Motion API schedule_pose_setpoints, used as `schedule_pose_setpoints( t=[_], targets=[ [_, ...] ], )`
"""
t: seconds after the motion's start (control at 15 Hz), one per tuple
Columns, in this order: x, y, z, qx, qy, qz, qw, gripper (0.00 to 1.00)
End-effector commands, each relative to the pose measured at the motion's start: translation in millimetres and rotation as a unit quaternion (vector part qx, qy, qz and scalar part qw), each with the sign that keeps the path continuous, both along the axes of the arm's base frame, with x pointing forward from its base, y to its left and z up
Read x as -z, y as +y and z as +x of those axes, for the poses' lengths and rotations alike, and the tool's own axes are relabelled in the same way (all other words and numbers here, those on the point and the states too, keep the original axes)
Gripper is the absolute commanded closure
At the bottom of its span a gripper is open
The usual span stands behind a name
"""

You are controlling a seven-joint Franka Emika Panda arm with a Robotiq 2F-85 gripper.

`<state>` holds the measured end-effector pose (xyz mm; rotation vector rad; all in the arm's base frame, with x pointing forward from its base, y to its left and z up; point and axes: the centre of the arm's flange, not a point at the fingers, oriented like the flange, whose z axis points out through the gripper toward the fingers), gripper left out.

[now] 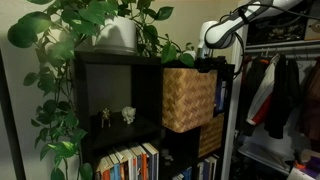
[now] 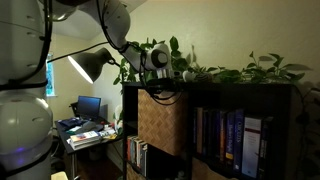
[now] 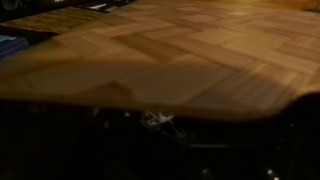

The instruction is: Partially pull out the basket from the shelf, remove socks from it then put them on top of the shelf, and then push the basket back into the shelf

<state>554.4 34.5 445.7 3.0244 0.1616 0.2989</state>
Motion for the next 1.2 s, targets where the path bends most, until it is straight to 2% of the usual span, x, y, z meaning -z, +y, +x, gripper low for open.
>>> schedule_pose_setpoints(
  t=[0.0,0.07,0.13,0.8,1.0,1.13],
  targets=[
    [20,-4,3,-0.014,0.008,0.007,0.9998,0.0],
    [23,-4,4,-0.016,0.011,0.006,0.9998,0.06],
    [25,-4,4,-0.016,0.013,0.004,0.9998,0.26],
    [-25,3,-12,-0.027,0.011,0.023,0.9993,0.92],
    [-51,4,-21,-0.03,0.009,0.021,0.9993,0.99],
    [-74,2,-26,-0.026,-0.003,0.015,0.9995,1.0]
  ],
)
